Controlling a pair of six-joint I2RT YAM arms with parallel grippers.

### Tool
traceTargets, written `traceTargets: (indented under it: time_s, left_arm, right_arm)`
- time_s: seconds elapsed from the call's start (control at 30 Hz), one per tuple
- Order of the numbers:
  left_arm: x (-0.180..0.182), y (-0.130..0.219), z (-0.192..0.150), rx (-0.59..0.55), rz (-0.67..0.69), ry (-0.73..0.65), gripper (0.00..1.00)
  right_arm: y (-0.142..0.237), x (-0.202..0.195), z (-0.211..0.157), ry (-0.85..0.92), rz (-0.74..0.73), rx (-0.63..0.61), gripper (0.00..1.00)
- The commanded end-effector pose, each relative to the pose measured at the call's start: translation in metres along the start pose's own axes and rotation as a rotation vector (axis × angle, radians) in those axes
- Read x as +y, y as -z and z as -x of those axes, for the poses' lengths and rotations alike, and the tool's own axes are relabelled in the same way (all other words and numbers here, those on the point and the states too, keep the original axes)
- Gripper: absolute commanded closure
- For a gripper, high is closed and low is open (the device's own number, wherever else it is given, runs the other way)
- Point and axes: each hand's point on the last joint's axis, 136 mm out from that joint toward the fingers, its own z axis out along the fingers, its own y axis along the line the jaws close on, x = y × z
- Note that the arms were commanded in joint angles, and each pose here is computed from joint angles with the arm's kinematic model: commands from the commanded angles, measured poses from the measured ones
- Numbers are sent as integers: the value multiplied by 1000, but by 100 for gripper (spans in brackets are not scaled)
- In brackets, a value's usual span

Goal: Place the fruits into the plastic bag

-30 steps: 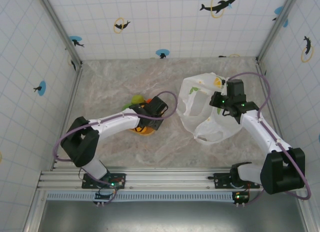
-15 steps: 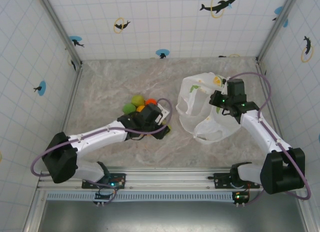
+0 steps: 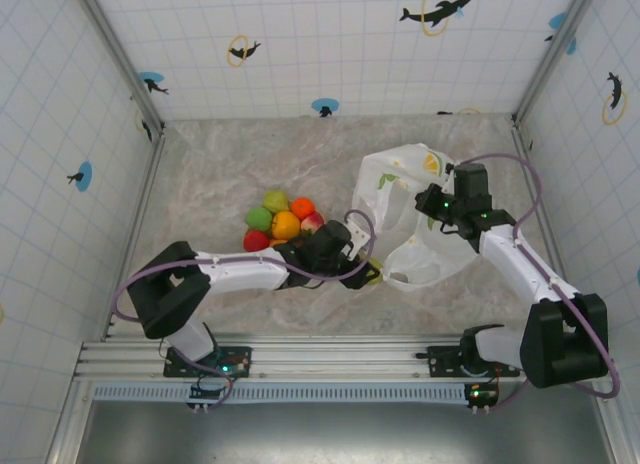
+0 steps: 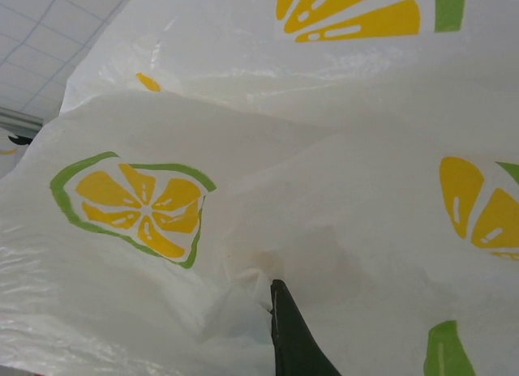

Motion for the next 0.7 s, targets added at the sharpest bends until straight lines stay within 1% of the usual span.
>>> traceTargets:
  time_s: [0.0,0.2,0.27,0.3,0.33,0.4,0.43,0.57,0.67]
  left_arm:
    - [-2,4,64,-236,34,16,43]
    - [4,5,101,-393,78,67,41]
    - [6,1,109,-427,83,79,40]
    - [9,-1,113,-442,96,89,40]
    - [11,-4,116,-453,105,92,39]
    - [20,-14,111,-450,133,99,39]
    - [14,-13,127,-487,120,100,39]
    - [16,-28,134,-530,93,150,38]
    - [17,-44,135,-537,68,189,37]
  right_arm:
    - [4,11,5,-20,63,-20,100]
    - [8,14,-7,1,71,43,100]
    - [10,18,-11,-21,106,50,100]
    - [11,24,-16,-40,146,64,100]
    - [13,27,-18,-58,173,73,100]
    - [16,35,-23,-99,221,88,100]
    - [17,37,-25,-114,235,89,100]
    - [21,40,-34,-201,292,95,100]
    - [23,39,-38,-264,316,92,100]
